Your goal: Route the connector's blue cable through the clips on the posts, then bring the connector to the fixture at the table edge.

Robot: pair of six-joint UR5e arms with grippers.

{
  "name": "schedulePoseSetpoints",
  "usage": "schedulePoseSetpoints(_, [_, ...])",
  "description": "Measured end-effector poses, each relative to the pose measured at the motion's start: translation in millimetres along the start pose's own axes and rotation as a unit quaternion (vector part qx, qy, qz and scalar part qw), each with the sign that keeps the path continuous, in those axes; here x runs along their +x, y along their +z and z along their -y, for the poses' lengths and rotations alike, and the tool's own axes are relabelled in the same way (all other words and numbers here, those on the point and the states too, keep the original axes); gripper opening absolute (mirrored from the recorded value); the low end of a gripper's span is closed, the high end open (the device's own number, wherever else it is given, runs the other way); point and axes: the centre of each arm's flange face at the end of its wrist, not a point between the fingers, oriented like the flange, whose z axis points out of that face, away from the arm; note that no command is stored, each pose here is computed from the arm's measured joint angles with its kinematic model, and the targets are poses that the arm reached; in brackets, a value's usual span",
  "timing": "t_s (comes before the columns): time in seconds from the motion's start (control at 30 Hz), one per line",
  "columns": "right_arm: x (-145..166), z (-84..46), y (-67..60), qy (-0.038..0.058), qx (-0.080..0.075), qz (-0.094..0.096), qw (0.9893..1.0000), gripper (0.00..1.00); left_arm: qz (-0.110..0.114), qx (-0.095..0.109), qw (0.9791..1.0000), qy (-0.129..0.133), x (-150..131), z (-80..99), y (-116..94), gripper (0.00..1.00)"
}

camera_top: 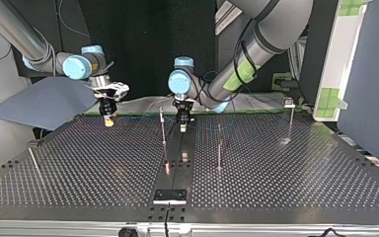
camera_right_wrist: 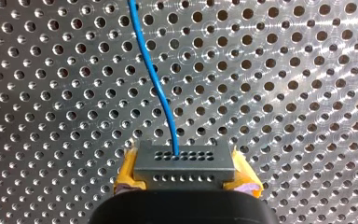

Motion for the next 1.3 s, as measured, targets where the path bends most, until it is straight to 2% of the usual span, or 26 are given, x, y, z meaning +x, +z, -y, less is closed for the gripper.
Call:
schedulePoseSetpoints(0.07, [-0.5, 0.0, 0.0, 0.0000, 0.000, 0.000, 1.0000, 0.00, 0.001, 0.000, 1.0000, 0.000, -0.3, 0.5, 0.0, 0.89])
schedulePoseSetpoints(0.1, [-0.6, 0.0, 0.0, 0.0001, 0.000, 0.001, 1.0000, 0.00, 0.001, 0.002, 1.0000, 0.000, -0.3, 1.4, -0.5, 0.89])
schedulePoseSetpoints(0.13, [-0.8, 0.0, 0.0, 0.0001, 0.001, 0.001, 1.0000, 0.00, 0.001, 0.006, 1.0000, 0.001, -0.4, 3.4, -1.5, 0.96])
schedulePoseSetpoints(0.17, [-1.1, 0.0, 0.0, 0.0001, 0.001, 0.001, 1.0000, 0.00, 0.001, 0.009, 1.0000, 0.002, -0.4, 5.0, -2.3, 1.00])
schedulePoseSetpoints(0.27, [-1.7, 0.1, 0.0, 0.0002, 0.001, 0.001, 1.0000, 0.00, 0.001, 0.017, 0.9998, 0.010, -0.8, 8.7, -4.4, 1.00])
schedulePoseSetpoints(0.53, [-3.1, 0.5, -0.3, 0.0006, 0.003, 0.003, 1.0000, 0.00, -0.014, 0.017, 0.9994, 0.028, 1.8, 8.3, -8.7, 1.00])
schedulePoseSetpoints(0.9, [-4.0, 0.4, -0.2, 0.0008, 0.003, 0.004, 1.0000, 0.00, -0.049, -0.007, 0.9972, 0.056, 4.7, 8.0, -25.0, 1.00])
schedulePoseSetpoints(1.07, [-4.5, 0.8, 0.0, 0.0010, 0.005, 0.005, 1.0000, 0.00, -0.055, -0.011, 0.9965, 0.062, -7.4, 16.4, -39.6, 1.00])
schedulePoseSetpoints(1.3, [-5.0, 0.9, 0.1, 0.0011, 0.006, 0.005, 1.0000, 0.00, -0.055, 0.002, 0.9964, 0.065, -24.6, 32.4, -59.3, 1.00])
